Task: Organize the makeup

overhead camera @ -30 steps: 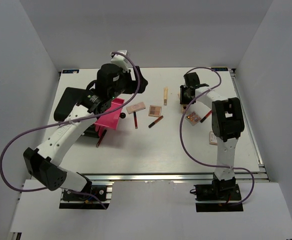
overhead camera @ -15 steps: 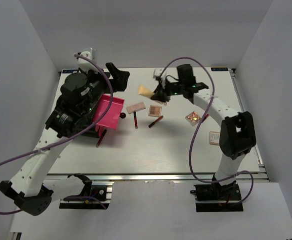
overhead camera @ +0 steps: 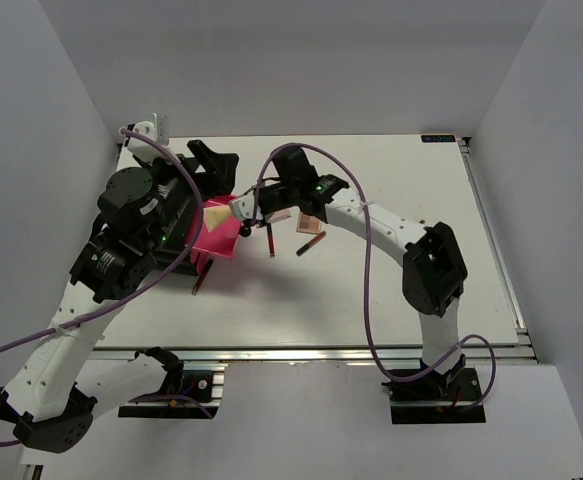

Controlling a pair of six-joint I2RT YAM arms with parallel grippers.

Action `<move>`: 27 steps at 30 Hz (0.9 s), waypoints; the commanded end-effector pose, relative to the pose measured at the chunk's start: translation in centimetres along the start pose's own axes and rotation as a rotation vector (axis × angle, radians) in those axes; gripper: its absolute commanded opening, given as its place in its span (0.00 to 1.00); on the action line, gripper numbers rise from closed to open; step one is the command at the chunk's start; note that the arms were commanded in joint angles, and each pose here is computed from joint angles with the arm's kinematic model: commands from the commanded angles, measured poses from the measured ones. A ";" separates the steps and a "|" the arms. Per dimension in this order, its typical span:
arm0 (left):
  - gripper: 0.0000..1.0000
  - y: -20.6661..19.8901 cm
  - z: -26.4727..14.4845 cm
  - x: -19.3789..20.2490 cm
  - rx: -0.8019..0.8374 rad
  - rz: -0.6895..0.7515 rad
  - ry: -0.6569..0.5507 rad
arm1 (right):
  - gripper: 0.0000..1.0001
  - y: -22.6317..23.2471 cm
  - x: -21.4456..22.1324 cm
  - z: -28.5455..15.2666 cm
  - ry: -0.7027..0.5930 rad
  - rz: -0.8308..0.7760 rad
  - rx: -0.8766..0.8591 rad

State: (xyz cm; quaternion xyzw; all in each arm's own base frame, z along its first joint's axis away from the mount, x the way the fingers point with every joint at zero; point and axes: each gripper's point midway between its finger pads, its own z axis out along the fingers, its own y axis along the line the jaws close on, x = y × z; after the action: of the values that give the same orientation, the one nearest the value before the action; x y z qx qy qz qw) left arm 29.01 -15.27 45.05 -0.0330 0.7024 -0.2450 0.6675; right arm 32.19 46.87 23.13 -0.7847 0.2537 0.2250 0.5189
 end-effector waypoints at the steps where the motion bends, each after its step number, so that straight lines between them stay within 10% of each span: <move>1: 0.94 0.4 -0.5 0.1 -0.016 -0.005 0.000 | 0.27 -3.4 -1.9 1.5 -0.003 -0.218 0.070; 12: 0.94 0.5 -0.8 0.4 -0.015 -0.016 0.002 | 0.53 -3.0 0.2 5.4 0.041 -0.256 0.042; 21: 0.91 -0.4 0.6 1.2 0.009 -0.026 0.043 | 0.68 -6.0 -2.5 0.5 -0.003 -0.123 0.174; 23: 0.70 -0.8 2.2 2.3 0.010 -0.027 0.081 | 0.64 -8.0 -2.8 -1.5 -0.008 -0.050 0.278; 27: 0.19 -3.2 6.2 5.1 0.087 -0.074 0.157 | 0.22 -11.7 -1.0 -8.8 0.041 0.332 0.654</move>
State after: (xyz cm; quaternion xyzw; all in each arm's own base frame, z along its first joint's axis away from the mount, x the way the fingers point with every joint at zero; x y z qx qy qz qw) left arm 31.92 -18.43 42.55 -0.0331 0.7318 -0.2620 0.6283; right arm 36.56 46.86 26.03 -0.7033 0.3509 0.1763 0.5926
